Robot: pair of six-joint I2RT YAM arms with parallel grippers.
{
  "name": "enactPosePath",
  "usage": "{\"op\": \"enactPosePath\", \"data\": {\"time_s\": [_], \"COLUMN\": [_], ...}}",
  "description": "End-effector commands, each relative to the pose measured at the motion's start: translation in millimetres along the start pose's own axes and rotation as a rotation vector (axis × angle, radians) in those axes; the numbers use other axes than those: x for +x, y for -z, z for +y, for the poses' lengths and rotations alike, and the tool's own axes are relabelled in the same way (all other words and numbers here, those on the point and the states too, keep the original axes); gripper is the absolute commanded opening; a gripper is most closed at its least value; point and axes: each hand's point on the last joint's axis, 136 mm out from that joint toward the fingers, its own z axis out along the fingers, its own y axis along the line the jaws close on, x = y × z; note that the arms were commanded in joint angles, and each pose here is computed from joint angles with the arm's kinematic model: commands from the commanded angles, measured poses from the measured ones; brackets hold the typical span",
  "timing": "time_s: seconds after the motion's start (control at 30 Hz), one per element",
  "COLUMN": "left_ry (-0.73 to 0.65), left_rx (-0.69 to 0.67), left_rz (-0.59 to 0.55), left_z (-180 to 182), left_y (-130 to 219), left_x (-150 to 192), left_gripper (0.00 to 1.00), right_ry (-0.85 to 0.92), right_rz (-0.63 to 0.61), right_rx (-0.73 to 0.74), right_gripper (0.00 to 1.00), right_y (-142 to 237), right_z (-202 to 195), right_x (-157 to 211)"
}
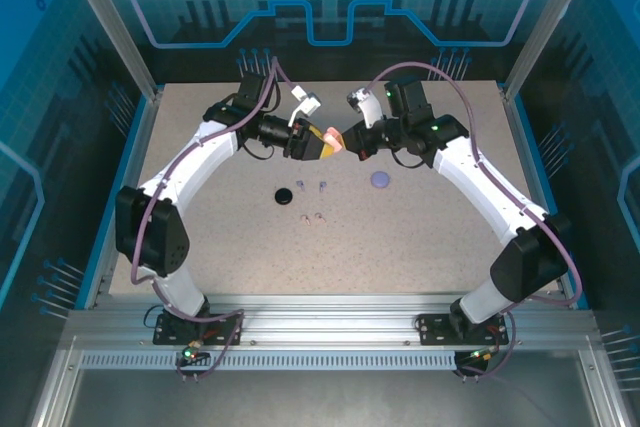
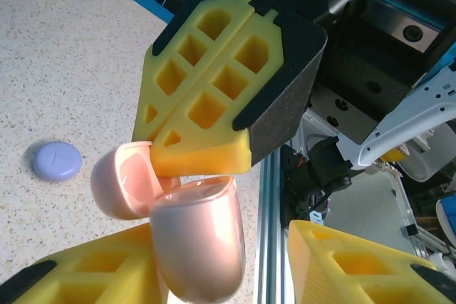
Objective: Insert wireless bluetooth earbuds into charging case
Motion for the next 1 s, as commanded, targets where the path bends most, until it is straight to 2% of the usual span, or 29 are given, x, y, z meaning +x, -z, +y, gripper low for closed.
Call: {"op": "enactPosePath", "data": {"time_s": [0.0,0.27,0.4,0.63,0.83,0.97], "left_ry": [-0.014,-0.009,-0.005,-0.004,-0.015,-0.028], "left_rx": [0.042,0.055,0.062,0.076,0.055,-0.009], "left_rz": [-0.008,-0.006,-0.004,-0.003,-0.033,-0.111], "left_z": [-7,-7,-7,-9,-8,2], "left_y": [3,2,0,-1,0,11], "left_x": [-6,-5,-4,-3,-5,-11], "left_gripper": [0.43,0.28,0.25,0.11,0.01,0.00], "right_ry": [0.023,0.027,0.032,0.036,0.020,-0.005], "right_rz": [-0.006,0.000,-0.002,-0.007,-0.048,-0.081], "right_rx": [-0.027,-0.032,-0.035,-0.032,0.013,0.046], "right_gripper": [0.00,0.00,0.00,0.00,0.32,0.46], "right_y": [0,-3,-3,-4,9,28], "right_z": [10,12,14,16,13,13], "right_x": [-7,-7,-8,-12,-22,-24]}}
